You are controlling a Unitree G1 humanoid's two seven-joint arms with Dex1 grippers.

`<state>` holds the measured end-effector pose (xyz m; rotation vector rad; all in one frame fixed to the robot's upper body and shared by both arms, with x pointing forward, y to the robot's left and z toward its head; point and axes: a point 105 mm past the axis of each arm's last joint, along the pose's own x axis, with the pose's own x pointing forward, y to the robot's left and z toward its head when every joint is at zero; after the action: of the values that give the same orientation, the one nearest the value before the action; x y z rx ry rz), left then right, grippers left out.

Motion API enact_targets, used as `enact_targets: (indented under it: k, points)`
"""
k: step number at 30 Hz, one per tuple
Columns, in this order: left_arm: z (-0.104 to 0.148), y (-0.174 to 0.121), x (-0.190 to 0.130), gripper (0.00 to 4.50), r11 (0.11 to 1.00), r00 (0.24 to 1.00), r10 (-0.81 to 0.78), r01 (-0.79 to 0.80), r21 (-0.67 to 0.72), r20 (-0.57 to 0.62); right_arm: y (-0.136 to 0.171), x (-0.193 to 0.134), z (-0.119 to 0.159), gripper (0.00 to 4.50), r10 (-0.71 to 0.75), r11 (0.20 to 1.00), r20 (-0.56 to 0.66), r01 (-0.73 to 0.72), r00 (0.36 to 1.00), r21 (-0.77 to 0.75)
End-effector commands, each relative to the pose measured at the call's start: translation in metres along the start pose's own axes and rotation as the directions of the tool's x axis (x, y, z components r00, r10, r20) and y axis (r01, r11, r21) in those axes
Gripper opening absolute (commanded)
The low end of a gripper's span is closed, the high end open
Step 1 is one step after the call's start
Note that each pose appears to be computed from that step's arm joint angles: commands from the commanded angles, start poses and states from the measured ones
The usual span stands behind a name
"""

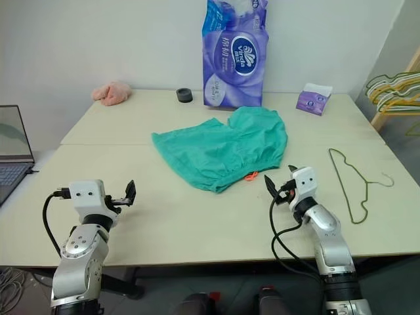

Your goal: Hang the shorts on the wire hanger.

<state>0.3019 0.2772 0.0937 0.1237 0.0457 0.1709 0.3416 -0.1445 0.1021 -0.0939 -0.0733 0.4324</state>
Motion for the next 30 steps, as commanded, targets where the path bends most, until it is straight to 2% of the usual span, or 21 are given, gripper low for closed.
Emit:
enact_targets:
  k: [1, 6, 19, 24, 30]
  points:
    - [0.027, -0.012, -0.003, 4.47, 0.996, 0.992, -0.075, 0.071, 0.045, 0.106, -0.001, 0.002, 0.011, 4.50, 0.016, 1.000, 0.035, -0.015, 0.999, -0.023]
    - [0.027, -0.021, -0.004, 4.47, 0.991, 0.988, -0.121, 0.115, 0.066, 0.099, 0.008, 0.002, 0.013, 4.50, 0.075, 0.994, 0.037, -0.072, 0.996, -0.076]
    - [0.031, -0.014, -0.002, 4.47, 0.991, 0.985, -0.126, 0.120, 0.055, 0.115, 0.027, 0.001, 0.018, 4.50, 0.171, 0.977, 0.041, -0.164, 0.984, -0.135]
    - [0.035, -0.028, -0.010, 4.47, 0.963, 0.955, -0.267, 0.258, 0.080, 0.133, 0.044, 0.000, 0.024, 4.50, 0.282, 0.941, 0.053, -0.265, 0.958, -0.213]
    - [0.037, -0.038, -0.018, 4.47, 0.884, 0.883, -0.461, 0.448, 0.135, 0.085, 0.063, -0.003, 0.029, 4.50, 0.434, 0.870, 0.016, -0.414, 0.901, -0.270]
